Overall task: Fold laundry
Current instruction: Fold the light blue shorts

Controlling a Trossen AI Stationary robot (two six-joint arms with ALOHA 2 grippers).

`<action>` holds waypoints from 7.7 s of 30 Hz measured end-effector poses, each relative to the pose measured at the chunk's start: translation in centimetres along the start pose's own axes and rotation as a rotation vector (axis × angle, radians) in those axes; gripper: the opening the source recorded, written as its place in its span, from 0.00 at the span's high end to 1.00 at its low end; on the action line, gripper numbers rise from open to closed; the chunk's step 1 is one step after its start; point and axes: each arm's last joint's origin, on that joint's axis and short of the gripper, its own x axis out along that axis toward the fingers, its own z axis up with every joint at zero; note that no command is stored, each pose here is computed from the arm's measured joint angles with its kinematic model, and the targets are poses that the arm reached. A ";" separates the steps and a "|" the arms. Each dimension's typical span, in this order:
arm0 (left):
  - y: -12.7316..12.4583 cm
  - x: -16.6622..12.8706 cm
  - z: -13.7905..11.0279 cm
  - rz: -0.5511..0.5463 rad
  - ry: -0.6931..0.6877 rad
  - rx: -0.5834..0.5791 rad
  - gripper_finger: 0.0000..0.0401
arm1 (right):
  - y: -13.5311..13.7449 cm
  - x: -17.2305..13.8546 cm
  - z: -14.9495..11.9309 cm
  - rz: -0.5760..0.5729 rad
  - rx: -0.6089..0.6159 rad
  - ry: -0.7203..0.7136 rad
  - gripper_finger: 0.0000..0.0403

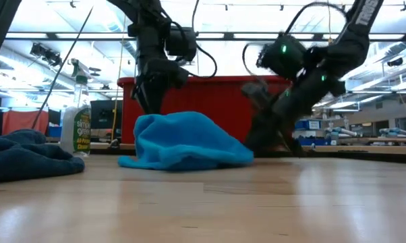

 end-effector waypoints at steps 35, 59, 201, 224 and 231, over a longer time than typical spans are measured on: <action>-3.5 1.9 5.2 -0.112 -0.460 0.191 0.59 | 5.2 -12.7 -4.2 0.192 -0.912 0.395 0.98; -7.2 7.9 7.5 -0.336 -0.555 0.184 0.59 | 2.6 -12.2 -7.0 -0.198 0.087 0.202 0.74; -7.7 14.6 13.2 -0.614 -0.767 0.512 0.96 | 7.3 -12.3 -11.0 -0.361 -0.957 0.626 0.95; -3.1 -15.0 4.8 -0.103 -1.052 0.620 0.99 | 8.2 -20.1 -1.2 -0.598 -0.674 -0.158 0.95; -5.6 -9.2 2.6 -0.230 -0.676 0.489 0.99 | 8.4 -16.6 -2.5 -0.396 -0.649 0.078 0.95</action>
